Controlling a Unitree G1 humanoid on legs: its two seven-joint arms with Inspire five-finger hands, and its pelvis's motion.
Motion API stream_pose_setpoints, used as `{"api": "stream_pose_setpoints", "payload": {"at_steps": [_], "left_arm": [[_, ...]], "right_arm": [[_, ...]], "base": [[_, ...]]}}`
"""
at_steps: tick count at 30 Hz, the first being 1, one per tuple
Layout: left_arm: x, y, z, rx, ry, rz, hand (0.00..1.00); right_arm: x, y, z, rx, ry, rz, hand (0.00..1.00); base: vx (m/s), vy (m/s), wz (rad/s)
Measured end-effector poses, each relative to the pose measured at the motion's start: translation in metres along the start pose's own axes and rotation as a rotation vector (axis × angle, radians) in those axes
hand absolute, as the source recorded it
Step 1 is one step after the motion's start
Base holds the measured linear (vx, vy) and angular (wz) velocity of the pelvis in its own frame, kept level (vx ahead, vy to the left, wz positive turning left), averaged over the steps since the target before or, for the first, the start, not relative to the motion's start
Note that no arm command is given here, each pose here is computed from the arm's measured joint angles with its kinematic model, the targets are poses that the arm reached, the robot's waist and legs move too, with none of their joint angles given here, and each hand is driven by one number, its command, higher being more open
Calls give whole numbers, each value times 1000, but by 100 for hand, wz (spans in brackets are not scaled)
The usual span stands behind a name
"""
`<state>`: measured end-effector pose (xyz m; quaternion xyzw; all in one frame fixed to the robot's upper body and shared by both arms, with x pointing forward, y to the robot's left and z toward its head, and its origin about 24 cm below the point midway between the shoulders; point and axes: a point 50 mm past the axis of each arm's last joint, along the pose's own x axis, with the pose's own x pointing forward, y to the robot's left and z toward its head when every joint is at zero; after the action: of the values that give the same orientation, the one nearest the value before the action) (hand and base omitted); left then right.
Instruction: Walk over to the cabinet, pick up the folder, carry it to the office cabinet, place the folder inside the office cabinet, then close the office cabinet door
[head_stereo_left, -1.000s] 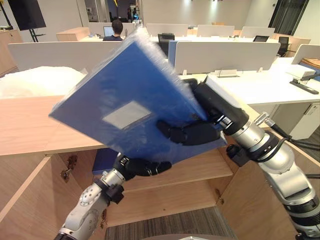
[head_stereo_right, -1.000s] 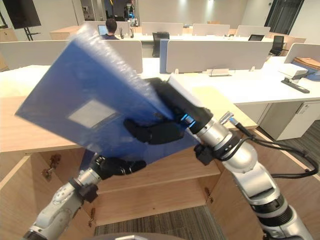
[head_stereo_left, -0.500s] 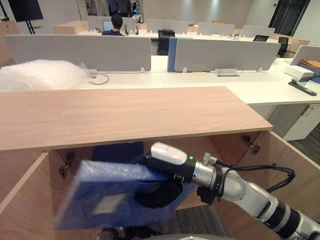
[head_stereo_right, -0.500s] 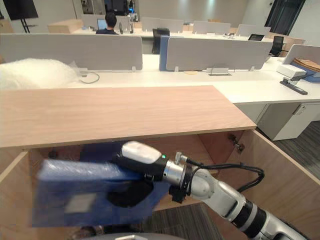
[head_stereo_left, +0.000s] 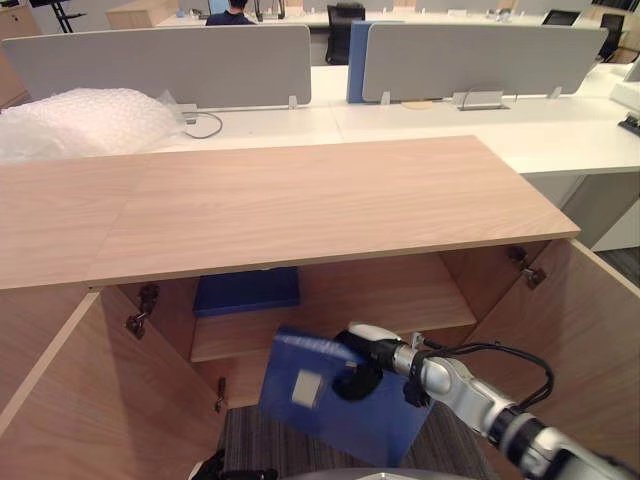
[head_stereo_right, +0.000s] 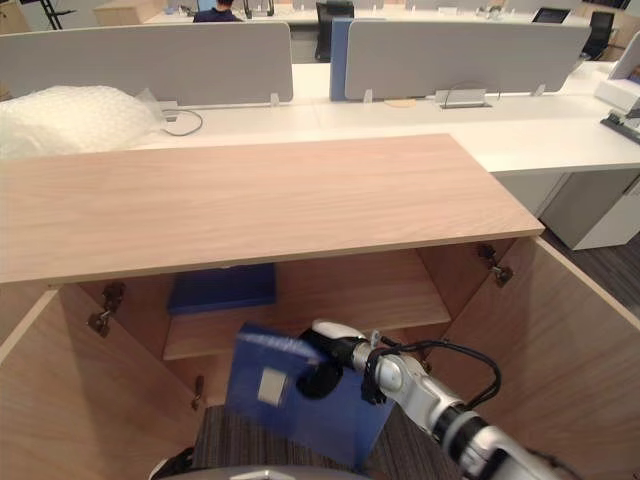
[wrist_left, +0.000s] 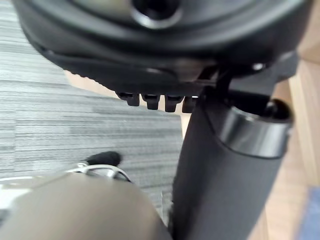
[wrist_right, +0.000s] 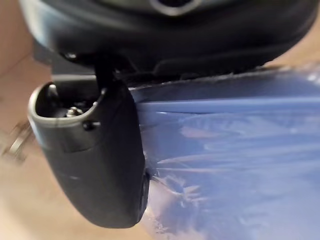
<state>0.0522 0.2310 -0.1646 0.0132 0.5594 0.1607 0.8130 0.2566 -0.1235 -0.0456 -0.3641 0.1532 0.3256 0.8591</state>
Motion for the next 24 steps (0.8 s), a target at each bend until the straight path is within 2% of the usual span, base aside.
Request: {"api": "stream_pose_setpoints", "payload": {"at_steps": [2, 4, 7, 9, 10, 12, 15, 18, 24], "left_arm": [[-1, 0, -8, -106, 36, 50, 100], [-2, -2, -11, -178, 52, 76, 100], [-2, -3, -10, -241, 54, 107, 100], [-1, -12, 4, -299, 3, 107, 100], [-1, -15, 9, -310, -13, 104, 100], [0, -24, 31, -329, -81, 80, 100], [0, -26, 50, -358, -152, 65, 100], [-1, -26, 61, -396, -190, 64, 100], [-3, -26, 80, -475, -263, 55, 100]], "right_arm": [[6, -7, -22, 379, 143, -224, 0], [5, -14, -33, 647, 200, -389, 0], [5, -22, -34, 1048, 174, -559, 0], [5, -39, -21, 1383, 33, -679, 0], [5, -45, -17, 1442, -14, -703, 0], [-4, -79, 7, 1655, -264, -811, 0], [-18, -124, 40, 1710, -536, -895, 0], [-36, -154, 65, 1683, -730, -941, 0], [-53, -180, 83, 1677, -868, -980, 0]], "base": [[26, 12, 14], [50, 11, 3], [41, -17, -1], [-43, -81, -8], [-134, -64, -5], [-192, -36, 15], [-247, -25, 20], [-192, 15, 2], [-64, 80, -10]]}}
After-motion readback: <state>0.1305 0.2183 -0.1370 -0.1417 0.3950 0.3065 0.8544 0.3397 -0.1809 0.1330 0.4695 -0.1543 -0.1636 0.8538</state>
